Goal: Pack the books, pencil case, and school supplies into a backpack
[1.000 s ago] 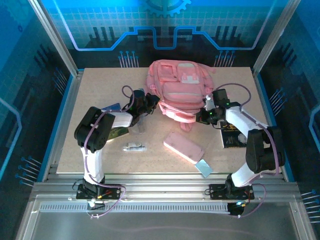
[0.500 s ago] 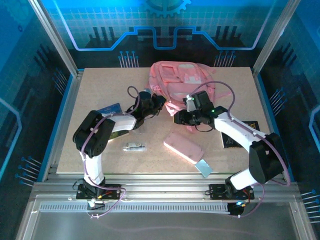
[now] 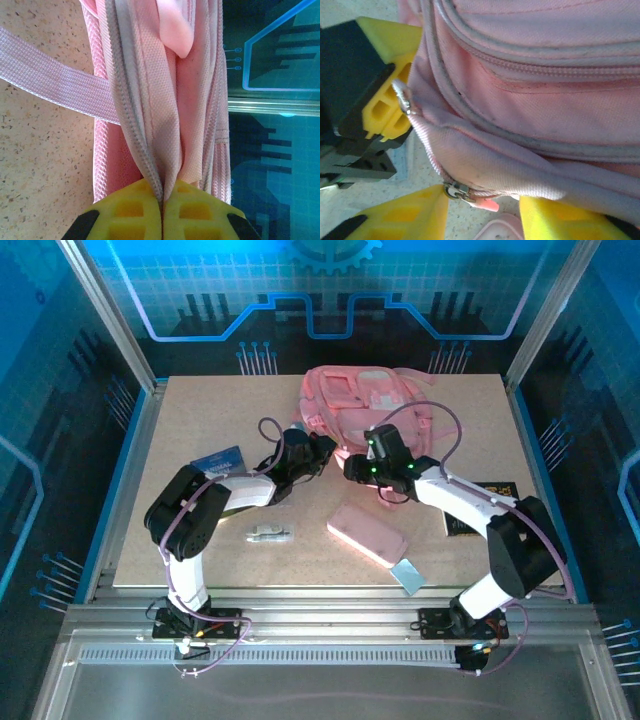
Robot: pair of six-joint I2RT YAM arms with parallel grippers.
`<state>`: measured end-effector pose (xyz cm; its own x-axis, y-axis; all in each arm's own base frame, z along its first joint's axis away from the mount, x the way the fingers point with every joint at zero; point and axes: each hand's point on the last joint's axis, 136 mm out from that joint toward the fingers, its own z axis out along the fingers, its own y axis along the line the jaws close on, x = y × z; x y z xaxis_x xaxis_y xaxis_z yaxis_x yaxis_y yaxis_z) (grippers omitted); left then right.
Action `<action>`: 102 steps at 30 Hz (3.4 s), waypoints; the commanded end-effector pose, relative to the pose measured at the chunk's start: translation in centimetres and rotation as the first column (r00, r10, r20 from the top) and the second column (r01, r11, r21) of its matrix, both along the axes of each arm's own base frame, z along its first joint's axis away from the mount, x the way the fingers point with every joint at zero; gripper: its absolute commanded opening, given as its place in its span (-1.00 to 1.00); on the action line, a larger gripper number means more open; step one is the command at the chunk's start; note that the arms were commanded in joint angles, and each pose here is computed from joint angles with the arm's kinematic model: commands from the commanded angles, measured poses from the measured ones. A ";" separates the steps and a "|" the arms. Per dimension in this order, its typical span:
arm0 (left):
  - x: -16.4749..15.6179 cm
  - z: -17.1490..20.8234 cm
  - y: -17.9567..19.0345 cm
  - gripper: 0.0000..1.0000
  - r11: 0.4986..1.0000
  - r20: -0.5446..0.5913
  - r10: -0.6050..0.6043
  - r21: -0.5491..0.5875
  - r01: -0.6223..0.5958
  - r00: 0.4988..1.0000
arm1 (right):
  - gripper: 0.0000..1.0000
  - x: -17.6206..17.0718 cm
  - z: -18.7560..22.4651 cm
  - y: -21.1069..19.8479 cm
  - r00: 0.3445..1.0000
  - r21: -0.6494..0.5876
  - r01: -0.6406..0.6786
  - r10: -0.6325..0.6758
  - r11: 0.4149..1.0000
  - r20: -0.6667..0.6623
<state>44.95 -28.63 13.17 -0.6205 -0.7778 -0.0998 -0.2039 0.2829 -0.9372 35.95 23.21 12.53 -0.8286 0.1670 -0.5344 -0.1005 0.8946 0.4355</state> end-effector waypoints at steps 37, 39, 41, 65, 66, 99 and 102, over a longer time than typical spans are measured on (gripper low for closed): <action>2.4 6.1 3.1 -1.00 0.999 0.151 0.048 -0.031 -0.044 0.987 | -1.00 0.2 -2.5 -4.8 0.991 -0.223 -0.088 0.064 0.971 -0.113; 2.4 6.3 3.1 -1.00 0.999 0.156 0.041 -0.024 -0.037 0.987 | -1.00 0.2 -2.8 -7.0 0.992 -0.265 -0.057 0.025 0.963 -0.124; 2.2 6.3 3.1 -1.00 0.999 0.153 0.035 -0.017 -0.032 0.988 | -1.00 0.4 -2.5 -9.0 0.992 -0.260 -0.024 -0.010 0.965 -0.129; 2.5 6.9 1.0 -1.00 0.997 0.142 0.018 -0.073 -0.008 0.990 | -1.00 -0.2 -1.5 -6.5 0.986 -0.175 -0.113 0.089 0.978 -0.138; 2.5 6.9 1.1 -1.00 0.997 0.145 0.021 -0.071 -0.011 0.989 | -0.94 -0.4 -1.5 -6.5 0.986 -0.179 -0.119 0.094 0.977 -0.141; 1.5 7.9 0.5 -1.00 0.991 0.161 0.039 -0.136 -0.017 0.986 | -0.08 1.6 1.6 -0.6 0.998 -0.086 -0.028 0.032 0.996 0.049; 1.4 8.2 0.5 -1.00 0.989 0.166 0.039 -0.145 -0.015 0.985 | -0.23 2.3 1.4 0.0 0.998 -0.075 -0.034 0.038 0.997 0.052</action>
<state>46.02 -28.07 15.67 -0.6117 -0.7874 -0.0769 -0.1819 0.2346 -0.9549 36.78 22.63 13.72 -0.8272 0.0750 -0.5568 -0.1631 0.9164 0.3657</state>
